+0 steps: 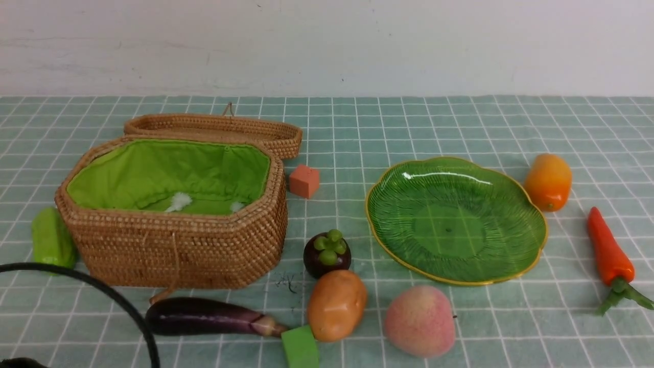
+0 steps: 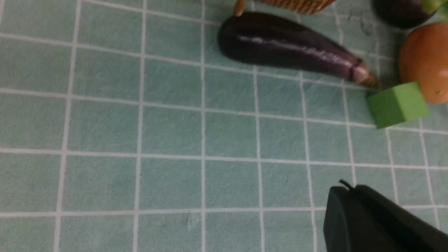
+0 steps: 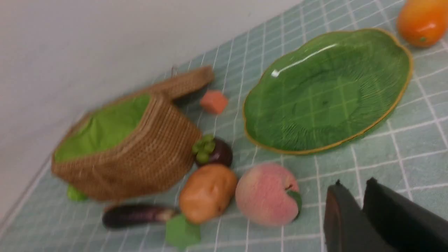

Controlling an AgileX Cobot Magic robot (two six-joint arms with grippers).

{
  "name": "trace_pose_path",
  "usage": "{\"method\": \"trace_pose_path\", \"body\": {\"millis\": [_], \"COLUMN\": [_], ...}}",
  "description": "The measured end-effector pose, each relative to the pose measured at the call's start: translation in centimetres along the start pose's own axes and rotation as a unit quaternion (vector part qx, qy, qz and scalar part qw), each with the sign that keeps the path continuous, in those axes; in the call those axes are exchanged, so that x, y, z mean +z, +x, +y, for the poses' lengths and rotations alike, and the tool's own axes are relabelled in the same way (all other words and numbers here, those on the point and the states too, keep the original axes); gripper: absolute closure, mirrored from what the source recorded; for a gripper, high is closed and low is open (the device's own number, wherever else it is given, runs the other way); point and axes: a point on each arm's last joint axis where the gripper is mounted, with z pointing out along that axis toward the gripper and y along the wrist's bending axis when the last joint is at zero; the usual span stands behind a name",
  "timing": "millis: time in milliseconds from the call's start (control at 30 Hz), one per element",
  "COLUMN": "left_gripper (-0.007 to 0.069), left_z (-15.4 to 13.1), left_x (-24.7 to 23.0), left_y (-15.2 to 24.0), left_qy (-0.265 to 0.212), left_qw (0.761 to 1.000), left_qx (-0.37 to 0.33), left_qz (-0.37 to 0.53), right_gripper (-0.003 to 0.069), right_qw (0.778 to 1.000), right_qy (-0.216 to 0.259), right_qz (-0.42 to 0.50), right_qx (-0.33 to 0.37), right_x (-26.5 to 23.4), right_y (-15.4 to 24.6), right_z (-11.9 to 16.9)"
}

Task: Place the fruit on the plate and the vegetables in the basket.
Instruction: Take a chayote with your left arm and place it on the basket on the left.

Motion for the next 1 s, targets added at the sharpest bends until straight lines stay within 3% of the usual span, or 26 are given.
{"method": "trace_pose_path", "body": {"millis": [167,333,400,567,800,1000], "left_gripper": [0.0638,0.0638,0.0638,0.0638,0.0638,0.0606], "left_z": [-0.5,-0.5,-0.2,2.6,7.3,10.7], "left_x": [0.9,0.9,0.8,1.9,4.9,8.8], "left_y": [-3.1,-6.3,-8.5,-12.5,-15.2,-16.8], "left_qy": [-0.035,-0.084,-0.125,-0.192,-0.208,-0.194], "left_qw": [0.999,0.996,0.992,0.977,0.966,0.961], "left_qx": [-0.003,-0.011,-0.021,-0.094,-0.155,-0.192], "left_qz": [0.040,0.022,0.002,-0.010,0.001,0.036], "right_gripper": [0.0573,0.0573,0.0573,0.0573,0.0572,0.0571], "right_qw": [0.979,0.965,0.962,0.954,0.927,0.921], "right_qy": [-0.021,-0.040,-0.055,-0.097,-0.166,-0.185], "right_qz": [0.163,0.193,0.194,0.203,0.219,0.209], "right_qx": [-0.120,-0.172,-0.184,-0.200,-0.254,-0.273], "right_x": [-0.9,-0.5,0.1,0.3,-0.2,-0.3], "right_y": [-6.5,-9.5,-10.8,-11.0,-10.2,-10.2], "right_z": [4.7,6.3,7.0,7.8,8.9,9.3]}}
